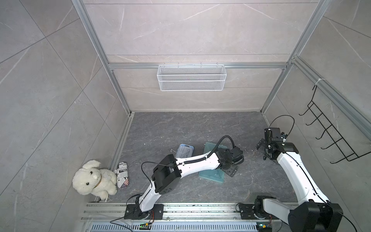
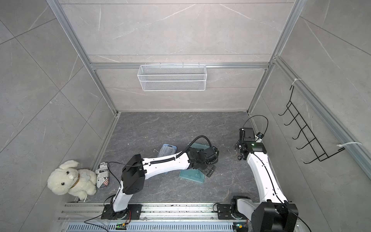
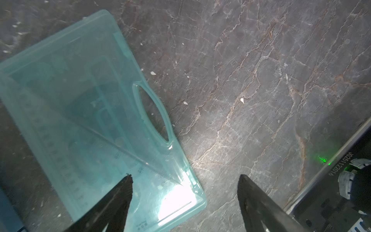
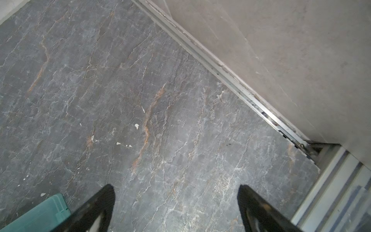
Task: Open the ruler set and take out the ruler
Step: Pick up the ruler set box at the center of the board.
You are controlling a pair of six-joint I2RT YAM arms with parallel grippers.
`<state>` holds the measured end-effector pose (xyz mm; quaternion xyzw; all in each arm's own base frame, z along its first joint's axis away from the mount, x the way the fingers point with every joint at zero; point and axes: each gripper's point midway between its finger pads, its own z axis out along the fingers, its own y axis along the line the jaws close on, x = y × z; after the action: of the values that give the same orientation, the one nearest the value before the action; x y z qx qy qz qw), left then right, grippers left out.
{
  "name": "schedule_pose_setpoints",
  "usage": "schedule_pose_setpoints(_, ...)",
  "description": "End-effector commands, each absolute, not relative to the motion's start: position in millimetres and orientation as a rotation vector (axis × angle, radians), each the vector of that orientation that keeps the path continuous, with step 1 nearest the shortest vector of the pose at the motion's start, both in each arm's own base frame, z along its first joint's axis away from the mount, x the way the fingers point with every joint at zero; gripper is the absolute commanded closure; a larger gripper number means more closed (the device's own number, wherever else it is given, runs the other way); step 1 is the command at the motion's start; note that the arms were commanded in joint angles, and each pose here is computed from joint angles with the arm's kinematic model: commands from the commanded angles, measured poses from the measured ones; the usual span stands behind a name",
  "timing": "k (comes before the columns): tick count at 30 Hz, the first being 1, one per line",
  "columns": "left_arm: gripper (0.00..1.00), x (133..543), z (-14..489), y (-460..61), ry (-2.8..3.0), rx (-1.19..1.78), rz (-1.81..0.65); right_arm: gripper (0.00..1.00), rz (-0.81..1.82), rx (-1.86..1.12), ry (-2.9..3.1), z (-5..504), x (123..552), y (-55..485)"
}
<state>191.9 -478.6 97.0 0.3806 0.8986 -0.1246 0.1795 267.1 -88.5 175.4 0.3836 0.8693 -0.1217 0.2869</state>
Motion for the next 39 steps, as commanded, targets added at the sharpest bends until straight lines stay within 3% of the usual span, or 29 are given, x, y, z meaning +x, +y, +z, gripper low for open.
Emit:
schedule_pose_setpoints(1, 0.19, 180.7, 88.9, -494.5, 2.596, 1.134, -0.438, 0.02, -0.366, 1.064, 2.29, 177.8, 255.7, -95.1)
schedule_pose_setpoints(7, 0.32, 195.9, 58.0, -501.6, 2.641, 1.112, -0.291, 0.02, -0.31, 1.048, 2.302, 174.9, 261.1, -88.9)
schedule_pose_setpoints(24, 0.33, 218.6, 17.6, -489.2, 2.673, 1.015, -0.096, 0.03, -0.237, 1.028, 2.309, 173.8, 266.1, -81.0)
schedule_pose_setpoints(32, 0.51, 221.5, 20.3, -486.7, 2.658, 0.997, -0.093, 0.1, -0.225, 1.022, 2.313, 174.1, 266.2, -79.2)
schedule_pose_setpoints(39, 0.83, 219.5, 30.3, -486.2, 2.63, 0.995, -0.157, 0.16, -0.186, 1.012, 2.32, 174.9, 266.0, -74.5)
